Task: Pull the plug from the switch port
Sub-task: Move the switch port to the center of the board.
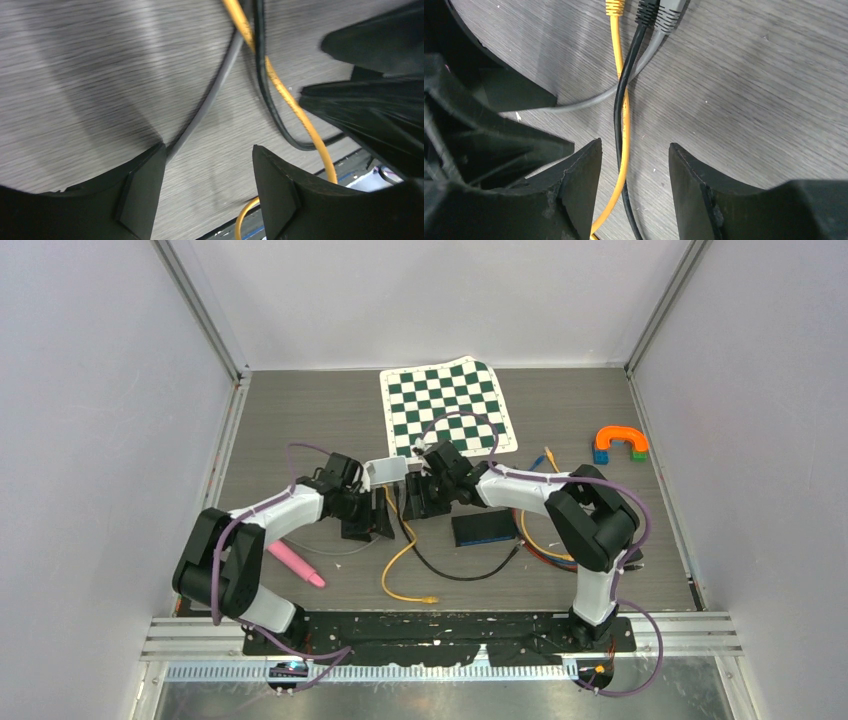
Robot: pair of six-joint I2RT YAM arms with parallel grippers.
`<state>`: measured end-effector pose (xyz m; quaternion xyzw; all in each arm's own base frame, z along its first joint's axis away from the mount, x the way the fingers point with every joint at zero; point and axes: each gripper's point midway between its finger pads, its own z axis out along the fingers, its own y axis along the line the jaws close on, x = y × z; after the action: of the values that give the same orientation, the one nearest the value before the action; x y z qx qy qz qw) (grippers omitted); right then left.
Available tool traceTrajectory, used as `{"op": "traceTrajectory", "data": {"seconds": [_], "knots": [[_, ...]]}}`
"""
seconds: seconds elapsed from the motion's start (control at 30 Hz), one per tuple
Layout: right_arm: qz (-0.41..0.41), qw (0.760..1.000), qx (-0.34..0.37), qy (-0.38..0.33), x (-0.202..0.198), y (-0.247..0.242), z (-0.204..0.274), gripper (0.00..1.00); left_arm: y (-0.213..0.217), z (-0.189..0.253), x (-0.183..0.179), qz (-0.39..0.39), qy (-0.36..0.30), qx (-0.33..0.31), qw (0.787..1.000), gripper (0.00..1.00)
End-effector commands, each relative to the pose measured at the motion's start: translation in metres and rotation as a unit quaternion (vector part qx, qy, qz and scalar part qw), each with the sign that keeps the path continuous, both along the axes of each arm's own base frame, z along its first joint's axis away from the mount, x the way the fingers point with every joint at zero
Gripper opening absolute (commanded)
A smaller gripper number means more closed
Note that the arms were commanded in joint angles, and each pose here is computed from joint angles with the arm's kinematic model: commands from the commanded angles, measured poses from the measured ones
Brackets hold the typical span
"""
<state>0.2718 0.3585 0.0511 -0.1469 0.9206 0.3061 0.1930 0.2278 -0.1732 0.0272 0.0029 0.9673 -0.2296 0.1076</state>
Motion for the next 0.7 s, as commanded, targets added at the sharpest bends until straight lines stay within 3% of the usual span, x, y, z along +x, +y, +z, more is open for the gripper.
{"op": "traceTrajectory", "data": {"seconds": [0.0, 0.17, 0.33, 0.43, 0.67], "knots": [[0.037, 0.998, 0.035, 0.027, -0.009, 0.014, -0.001, 0.52, -0.025, -0.015, -0.021, -0.033, 0.035, -0.045, 0.998, 0.65], [0.061, 0.995, 0.056, 0.058, -0.037, 0.008, -0.01, 0.31, -0.055, -0.002, -0.031, -0.06, 0.032, -0.095, 0.993, 0.6], [0.111, 0.988, 0.075, 0.077, -0.069, 0.008, -0.009, 0.2, -0.06, 0.011, -0.034, -0.058, 0.01, -0.102, 0.993, 0.6], [0.13, 0.987, 0.057, 0.078, -0.082, 0.002, -0.014, 0.21, -0.045, 0.018, -0.028, -0.054, -0.012, -0.059, 0.997, 0.62], [0.086, 0.996, -0.007, -0.01, -0.044, -0.02, 0.012, 0.39, 0.007, 0.039, -0.002, -0.018, -0.075, 0.053, 0.996, 0.77]]}}
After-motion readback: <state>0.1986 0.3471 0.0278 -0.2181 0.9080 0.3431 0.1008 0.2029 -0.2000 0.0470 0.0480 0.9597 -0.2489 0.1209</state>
